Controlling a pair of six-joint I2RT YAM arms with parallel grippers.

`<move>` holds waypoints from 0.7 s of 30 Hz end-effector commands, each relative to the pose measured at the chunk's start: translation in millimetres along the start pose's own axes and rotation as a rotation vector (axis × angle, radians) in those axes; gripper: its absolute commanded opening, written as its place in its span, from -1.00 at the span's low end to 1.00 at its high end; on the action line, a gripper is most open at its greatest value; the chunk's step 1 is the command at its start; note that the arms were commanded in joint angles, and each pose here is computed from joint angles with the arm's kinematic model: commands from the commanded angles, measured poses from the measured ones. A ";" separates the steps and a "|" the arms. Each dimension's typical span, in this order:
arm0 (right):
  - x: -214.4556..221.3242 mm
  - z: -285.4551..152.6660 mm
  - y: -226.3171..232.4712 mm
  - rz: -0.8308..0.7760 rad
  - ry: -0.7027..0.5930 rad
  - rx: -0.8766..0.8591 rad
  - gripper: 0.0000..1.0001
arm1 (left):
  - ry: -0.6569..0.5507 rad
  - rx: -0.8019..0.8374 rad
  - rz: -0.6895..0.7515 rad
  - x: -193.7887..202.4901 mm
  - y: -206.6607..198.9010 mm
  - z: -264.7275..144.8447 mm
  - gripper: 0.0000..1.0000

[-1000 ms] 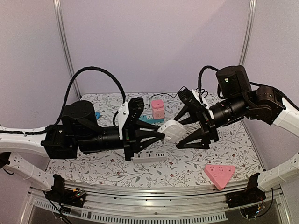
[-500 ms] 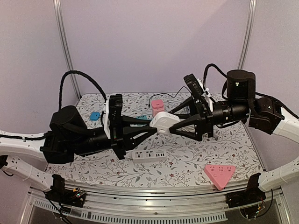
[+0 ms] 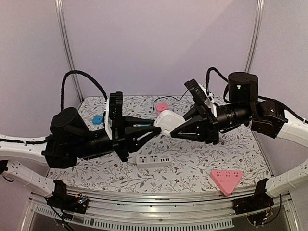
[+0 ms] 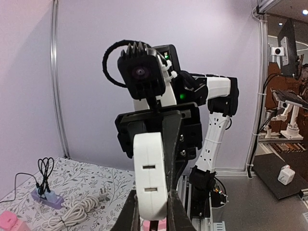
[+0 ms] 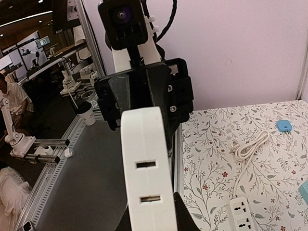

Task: Insert the plug
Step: Adjust the plug.

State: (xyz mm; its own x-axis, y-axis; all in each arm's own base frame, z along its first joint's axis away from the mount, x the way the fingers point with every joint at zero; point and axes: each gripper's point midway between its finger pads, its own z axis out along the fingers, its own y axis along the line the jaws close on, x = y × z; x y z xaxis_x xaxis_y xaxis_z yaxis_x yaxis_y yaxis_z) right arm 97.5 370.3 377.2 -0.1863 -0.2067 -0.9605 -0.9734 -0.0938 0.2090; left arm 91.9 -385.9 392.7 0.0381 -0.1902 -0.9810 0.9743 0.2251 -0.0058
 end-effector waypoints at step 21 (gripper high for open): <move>58.6 -30.9 -1.9 -0.115 0.447 0.073 -1.00 | 0.357 -0.013 0.113 44.3 5.8 0.4 0.25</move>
State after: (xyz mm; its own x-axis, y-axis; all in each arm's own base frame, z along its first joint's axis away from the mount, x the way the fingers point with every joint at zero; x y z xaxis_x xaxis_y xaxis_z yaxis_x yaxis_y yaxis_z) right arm 93.4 336.0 354.1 -0.0566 -0.4825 -0.8741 -0.9942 -0.0525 0.0934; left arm 101.0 -393.5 366.6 0.0665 0.1321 -0.9890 0.9620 0.2547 0.0987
